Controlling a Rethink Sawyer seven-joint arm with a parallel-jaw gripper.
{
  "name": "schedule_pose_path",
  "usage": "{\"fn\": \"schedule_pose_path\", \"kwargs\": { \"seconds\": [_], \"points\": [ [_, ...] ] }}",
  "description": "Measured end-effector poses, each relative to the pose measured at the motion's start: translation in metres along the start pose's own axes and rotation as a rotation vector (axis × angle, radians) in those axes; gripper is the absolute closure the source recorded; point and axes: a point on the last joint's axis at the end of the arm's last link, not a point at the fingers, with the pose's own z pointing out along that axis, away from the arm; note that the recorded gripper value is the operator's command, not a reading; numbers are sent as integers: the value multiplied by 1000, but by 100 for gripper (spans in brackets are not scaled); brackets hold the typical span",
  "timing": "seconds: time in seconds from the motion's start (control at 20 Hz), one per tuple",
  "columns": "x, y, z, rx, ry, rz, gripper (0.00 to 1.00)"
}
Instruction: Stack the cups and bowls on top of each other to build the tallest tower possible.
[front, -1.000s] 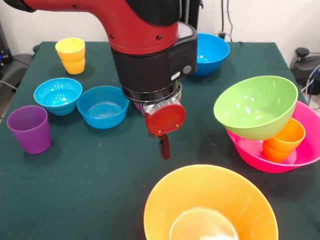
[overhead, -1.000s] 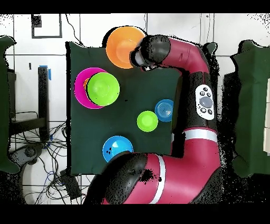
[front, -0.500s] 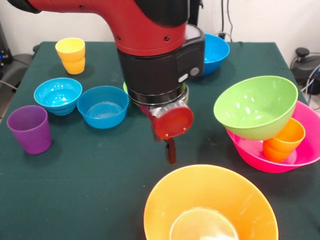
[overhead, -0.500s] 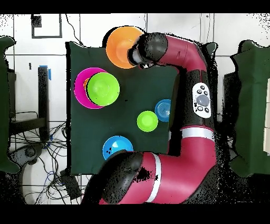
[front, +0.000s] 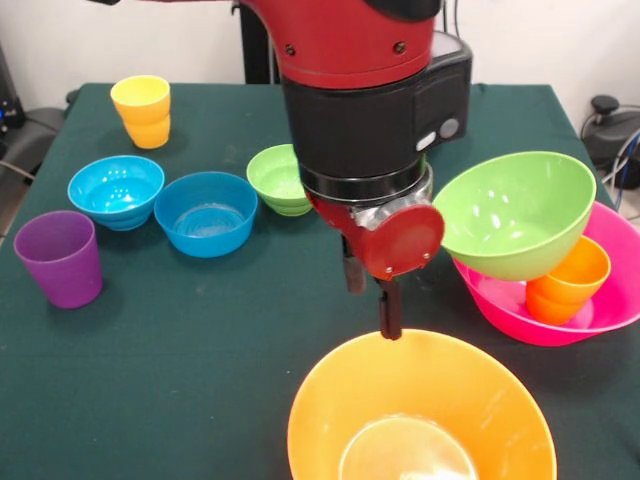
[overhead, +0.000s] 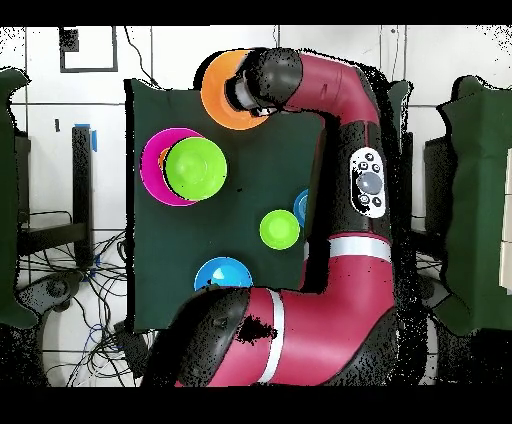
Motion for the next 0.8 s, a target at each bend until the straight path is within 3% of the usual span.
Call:
{"fn": "schedule_pose_path", "kwargs": {
  "seconds": [0.4, 0.8],
  "points": [
    [-2, 5, -3, -12, -6, 3, 0],
    [-7, -6, 22, -5, -18, 12, 0]
  ]
}}
